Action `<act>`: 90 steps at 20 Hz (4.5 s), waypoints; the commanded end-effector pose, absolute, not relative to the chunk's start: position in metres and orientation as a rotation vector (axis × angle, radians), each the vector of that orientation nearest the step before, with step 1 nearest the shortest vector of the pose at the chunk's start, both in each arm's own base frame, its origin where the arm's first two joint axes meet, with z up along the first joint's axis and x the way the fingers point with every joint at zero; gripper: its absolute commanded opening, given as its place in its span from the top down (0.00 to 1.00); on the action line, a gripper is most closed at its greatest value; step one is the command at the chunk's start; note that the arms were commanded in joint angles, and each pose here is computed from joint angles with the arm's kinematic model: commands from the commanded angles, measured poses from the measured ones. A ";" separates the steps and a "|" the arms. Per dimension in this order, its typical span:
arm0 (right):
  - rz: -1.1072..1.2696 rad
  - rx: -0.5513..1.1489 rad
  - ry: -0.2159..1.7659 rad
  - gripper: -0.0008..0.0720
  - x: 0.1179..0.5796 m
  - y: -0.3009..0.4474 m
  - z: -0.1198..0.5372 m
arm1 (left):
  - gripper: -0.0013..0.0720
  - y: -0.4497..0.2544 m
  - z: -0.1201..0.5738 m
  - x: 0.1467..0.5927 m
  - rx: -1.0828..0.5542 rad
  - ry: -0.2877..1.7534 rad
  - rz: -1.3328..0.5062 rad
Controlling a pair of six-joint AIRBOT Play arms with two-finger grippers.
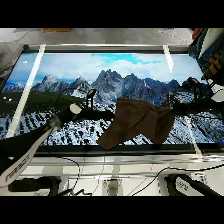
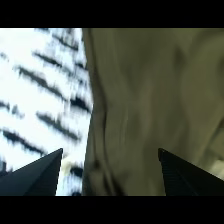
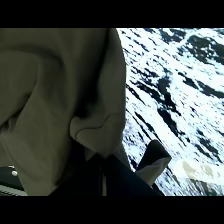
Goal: Fold the clothes and pants, and hang the long-sleeved shirts on hangers.
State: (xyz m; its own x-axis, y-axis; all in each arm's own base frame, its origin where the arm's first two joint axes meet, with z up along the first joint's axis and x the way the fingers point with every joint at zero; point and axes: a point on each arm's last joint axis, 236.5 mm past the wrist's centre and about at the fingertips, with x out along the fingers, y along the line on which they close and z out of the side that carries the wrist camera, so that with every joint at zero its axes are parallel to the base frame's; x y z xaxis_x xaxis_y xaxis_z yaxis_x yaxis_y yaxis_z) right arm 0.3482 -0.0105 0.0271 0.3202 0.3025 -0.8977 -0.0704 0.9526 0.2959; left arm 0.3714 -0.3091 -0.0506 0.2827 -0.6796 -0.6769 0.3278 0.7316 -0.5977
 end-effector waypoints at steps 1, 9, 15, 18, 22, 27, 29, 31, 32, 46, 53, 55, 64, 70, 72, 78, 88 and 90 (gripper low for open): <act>0.236 0.215 1.203 0.97 0.353 -0.013 0.028 | 0.04 -0.326 -0.062 0.386 -0.378 1.120 -0.720; 0.229 0.214 1.189 0.97 0.356 -0.014 0.029 | 0.25 -0.342 -0.092 0.370 -0.353 1.193 -0.740; 0.216 0.230 1.189 0.97 0.357 -0.015 0.029 | 0.54 -0.351 -0.084 0.396 -0.423 1.091 -0.668; 0.216 0.230 1.189 0.97 0.357 -0.015 0.029 | 0.97 -0.355 -0.073 0.405 -0.443 1.061 -0.669; 0.215 0.225 1.188 0.97 0.357 -0.015 0.030 | 0.97 -0.351 -0.033 0.424 -0.371 0.942 -0.739; 0.210 0.216 1.182 0.97 0.357 -0.017 0.033 | 0.97 -0.290 0.078 0.463 -0.320 0.664 -0.723; 0.208 0.211 1.174 0.97 0.359 -0.018 0.035 | 0.97 -0.254 0.125 0.473 -0.316 0.559 -0.676; 0.209 0.208 1.165 0.97 0.361 -0.018 0.039 | 0.97 -0.218 0.168 0.476 -0.306 0.462 -0.628; 0.209 0.207 1.159 0.97 0.363 -0.018 0.042 | 0.97 -0.202 0.187 0.475 -0.298 0.418 -0.605; 0.275 0.050 0.516 0.97 0.361 0.015 0.319 | 0.97 -0.024 0.448 0.348 -0.085 -0.295 -0.164; 0.223 -0.132 0.071 0.97 0.231 0.051 0.480 | 0.97 -0.015 0.535 0.221 -0.070 -0.619 -0.104; 0.183 -0.166 -0.024 0.97 0.204 0.052 0.505 | 0.97 -0.013 0.548 0.192 -0.070 -0.686 -0.090; 0.168 0.087 0.374 0.98 0.366 -0.002 0.395 | 0.97 -0.050 0.368 0.350 -0.205 -0.075 -0.270; 0.256 0.388 1.002 0.97 0.485 -0.008 0.135 | 0.97 -0.049 0.099 0.473 -0.343 0.538 -0.219; 0.261 0.434 1.109 0.97 0.509 0.003 0.063 | 0.97 -0.041 0.037 0.498 -0.468 0.611 -0.131; 0.215 0.419 0.960 0.97 0.584 0.036 0.005 | 0.97 -0.001 -0.006 0.538 -0.704 0.558 0.102; 0.110 0.344 1.011 0.49 0.558 -0.014 0.028 | 0.04 0.026 0.057 0.526 -0.149 0.513 -0.019; 0.052 0.336 1.080 0.65 0.526 -0.056 0.039 | 0.30 0.031 0.074 0.496 -0.103 0.584 -0.079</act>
State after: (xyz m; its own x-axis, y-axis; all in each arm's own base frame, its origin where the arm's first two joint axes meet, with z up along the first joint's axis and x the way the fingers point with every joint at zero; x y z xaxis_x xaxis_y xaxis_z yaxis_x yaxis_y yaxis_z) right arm 0.5670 -0.0098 0.0339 0.5677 0.2656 -0.7792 0.0580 0.9312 0.3598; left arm 0.5279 0.0218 0.0603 0.8794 -0.0779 -0.4697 -0.0640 0.9582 -0.2789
